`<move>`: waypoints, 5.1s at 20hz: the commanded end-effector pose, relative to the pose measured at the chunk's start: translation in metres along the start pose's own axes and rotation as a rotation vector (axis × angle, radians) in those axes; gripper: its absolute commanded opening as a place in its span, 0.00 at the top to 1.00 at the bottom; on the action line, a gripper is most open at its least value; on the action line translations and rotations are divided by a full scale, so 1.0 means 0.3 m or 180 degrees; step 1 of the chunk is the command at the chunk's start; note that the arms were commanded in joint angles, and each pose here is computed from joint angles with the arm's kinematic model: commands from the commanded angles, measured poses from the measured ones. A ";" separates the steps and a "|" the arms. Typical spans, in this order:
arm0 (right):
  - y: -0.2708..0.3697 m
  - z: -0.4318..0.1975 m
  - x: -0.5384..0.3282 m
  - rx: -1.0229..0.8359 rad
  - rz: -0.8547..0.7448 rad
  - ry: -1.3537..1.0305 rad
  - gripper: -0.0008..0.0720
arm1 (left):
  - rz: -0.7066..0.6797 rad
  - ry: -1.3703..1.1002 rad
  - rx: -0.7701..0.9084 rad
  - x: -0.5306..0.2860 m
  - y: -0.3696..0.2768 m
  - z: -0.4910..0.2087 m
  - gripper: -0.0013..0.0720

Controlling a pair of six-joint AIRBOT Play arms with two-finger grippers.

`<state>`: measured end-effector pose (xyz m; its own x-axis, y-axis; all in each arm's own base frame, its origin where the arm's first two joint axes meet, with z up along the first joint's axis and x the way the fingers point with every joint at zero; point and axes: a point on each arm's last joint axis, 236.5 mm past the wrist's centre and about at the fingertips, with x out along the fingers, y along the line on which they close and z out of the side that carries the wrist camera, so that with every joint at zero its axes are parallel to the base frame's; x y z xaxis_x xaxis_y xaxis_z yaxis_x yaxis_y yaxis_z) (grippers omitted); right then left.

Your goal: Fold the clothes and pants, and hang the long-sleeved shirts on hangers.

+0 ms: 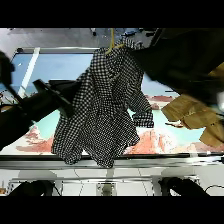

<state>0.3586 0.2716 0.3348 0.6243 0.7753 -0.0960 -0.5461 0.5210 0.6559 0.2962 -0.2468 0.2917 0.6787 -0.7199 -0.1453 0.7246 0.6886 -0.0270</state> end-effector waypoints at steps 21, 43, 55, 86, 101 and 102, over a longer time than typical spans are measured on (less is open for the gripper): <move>-0.102 -0.165 0.387 0.0154 0.0027 -0.0016 0.93 | -0.0016 -0.0048 0.0150 -0.007 -0.005 0.014 0.05; 0.807 0.404 -1.149 -0.1903 0.0300 -0.2696 0.93 | 0.0982 -0.0448 0.0322 -0.300 0.233 0.165 0.09; 0.145 0.397 -1.332 -0.0688 -0.2439 -0.2435 0.93 | 0.0975 -0.0458 0.0252 -0.300 0.232 0.165 0.09; -0.223 0.860 -1.465 0.0990 -0.3162 -0.4319 0.93 | 0.0856 -0.0267 0.0214 -0.287 0.206 0.117 0.14; -0.401 1.073 -1.513 0.0784 -0.2222 -0.4156 0.93 | 0.0856 -0.0268 0.0212 -0.287 0.206 0.117 0.14; -0.362 1.097 -1.506 0.0627 -0.2099 -0.4182 0.93 | 0.0857 -0.0269 0.0213 -0.287 0.206 0.117 0.14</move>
<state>0.3183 -0.2616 0.5207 0.8246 -0.5554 0.1070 0.1614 0.4124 0.8966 0.2869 -0.1453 0.3374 0.8531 -0.5188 -0.0555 0.5216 0.8506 0.0669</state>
